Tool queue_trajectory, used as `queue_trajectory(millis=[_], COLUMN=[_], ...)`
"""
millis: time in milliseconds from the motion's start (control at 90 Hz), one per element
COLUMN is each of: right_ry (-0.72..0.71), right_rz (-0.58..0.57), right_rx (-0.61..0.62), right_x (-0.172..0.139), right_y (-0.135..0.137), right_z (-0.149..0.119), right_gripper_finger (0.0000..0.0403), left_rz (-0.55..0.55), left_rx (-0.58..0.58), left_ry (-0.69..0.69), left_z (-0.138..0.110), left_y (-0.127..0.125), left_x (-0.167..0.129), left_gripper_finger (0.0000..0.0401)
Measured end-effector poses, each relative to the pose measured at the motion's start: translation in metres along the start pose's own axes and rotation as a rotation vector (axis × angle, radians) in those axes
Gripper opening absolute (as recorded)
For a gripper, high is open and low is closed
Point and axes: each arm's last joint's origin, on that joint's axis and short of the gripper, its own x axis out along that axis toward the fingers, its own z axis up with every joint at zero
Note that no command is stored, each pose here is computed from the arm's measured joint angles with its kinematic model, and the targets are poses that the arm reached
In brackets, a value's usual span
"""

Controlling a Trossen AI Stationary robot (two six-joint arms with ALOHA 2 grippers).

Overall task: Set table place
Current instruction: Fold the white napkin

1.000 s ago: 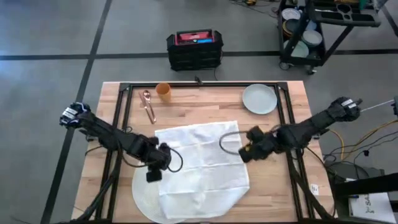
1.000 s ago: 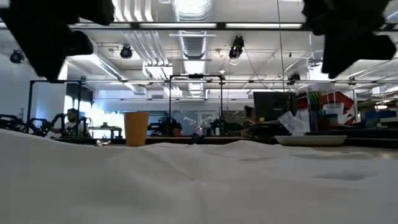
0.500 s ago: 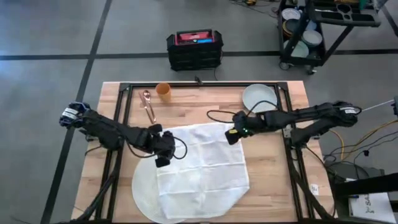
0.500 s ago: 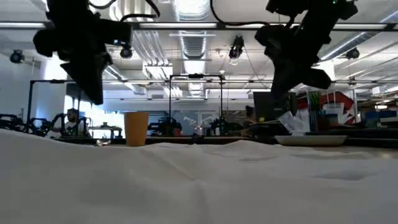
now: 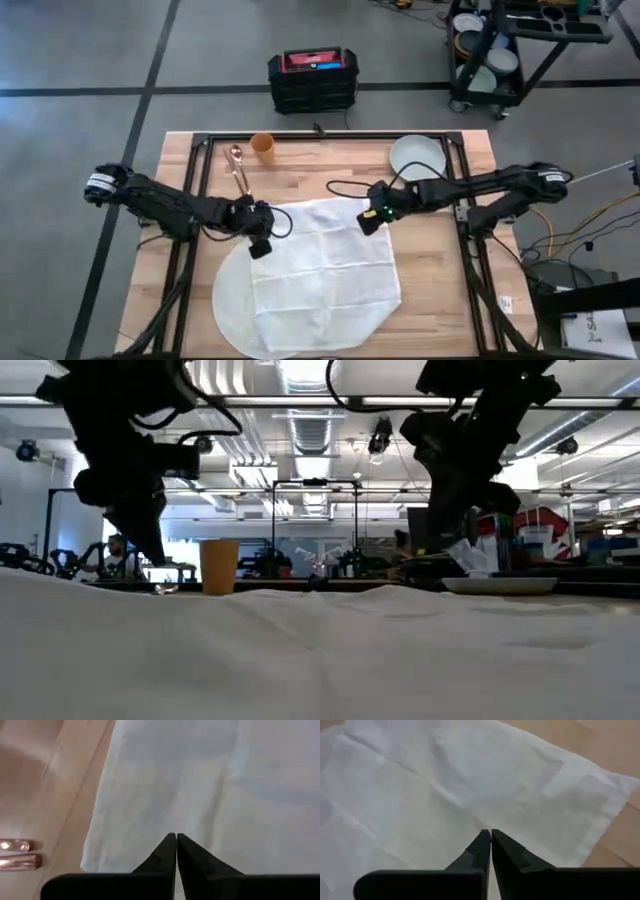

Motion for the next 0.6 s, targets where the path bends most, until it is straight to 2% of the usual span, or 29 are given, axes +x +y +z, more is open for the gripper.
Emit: queue_trajectory(millis=[222, 367, 600], right_ry=[-0.024, -0.046, -0.055], right_rz=[-0.028, -0.052, -0.058], right_rx=[0.035, 0.083, 0.105], right_x=[0.002, 0.007, 0.005], right_y=[-0.006, -0.012, -0.017], right_z=[0.007, 0.015, 0.019], right_gripper_finger=[0.0, 0.0, 0.0], left_rz=[0.007, 0.005, -0.145], left_rx=[-0.043, -0.099, -0.077], left_ry=[-0.015, -0.057, -0.11], left_z=[-0.012, -0.01, 0.003], left_y=[0.019, 0.029, 0.034], left_x=[0.004, 0.008, 0.011], left_gripper_finger=[0.0, 0.0, 0.0])
